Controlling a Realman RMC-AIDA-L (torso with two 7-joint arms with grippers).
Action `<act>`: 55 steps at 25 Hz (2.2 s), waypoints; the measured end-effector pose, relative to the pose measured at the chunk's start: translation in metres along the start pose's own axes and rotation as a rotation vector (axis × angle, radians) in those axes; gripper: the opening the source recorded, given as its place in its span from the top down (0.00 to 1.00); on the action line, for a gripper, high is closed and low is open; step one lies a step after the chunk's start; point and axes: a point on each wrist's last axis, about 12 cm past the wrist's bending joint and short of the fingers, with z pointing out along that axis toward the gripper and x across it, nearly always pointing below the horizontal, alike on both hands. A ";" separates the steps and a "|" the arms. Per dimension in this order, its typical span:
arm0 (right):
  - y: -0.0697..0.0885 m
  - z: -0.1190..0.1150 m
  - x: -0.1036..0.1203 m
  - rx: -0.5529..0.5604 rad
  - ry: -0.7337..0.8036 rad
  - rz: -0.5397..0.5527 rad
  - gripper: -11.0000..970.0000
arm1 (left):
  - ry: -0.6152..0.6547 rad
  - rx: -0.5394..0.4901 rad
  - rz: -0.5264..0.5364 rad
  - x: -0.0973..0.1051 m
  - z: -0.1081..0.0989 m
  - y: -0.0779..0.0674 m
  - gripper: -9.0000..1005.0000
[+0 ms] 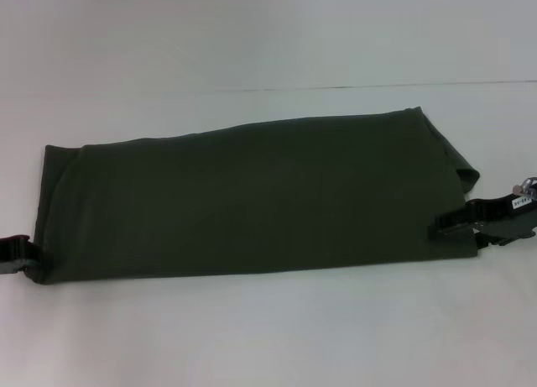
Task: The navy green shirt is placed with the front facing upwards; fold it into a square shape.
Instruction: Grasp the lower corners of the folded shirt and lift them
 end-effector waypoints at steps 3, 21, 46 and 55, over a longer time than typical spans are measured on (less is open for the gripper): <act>0.001 0.002 0.000 -0.001 -0.002 -0.001 0.09 | 0.000 0.000 -0.001 0.000 0.000 0.000 0.91; 0.002 0.003 0.003 0.019 0.022 -0.020 0.62 | 0.000 0.000 -0.001 0.001 -0.002 0.001 0.91; 0.019 -0.008 0.035 -0.066 0.343 -0.208 0.96 | 0.142 0.030 -0.003 0.011 -0.038 0.003 0.94; 0.031 -0.007 0.058 -0.181 0.498 -0.297 0.96 | 0.301 0.068 -0.012 0.030 -0.058 0.003 0.94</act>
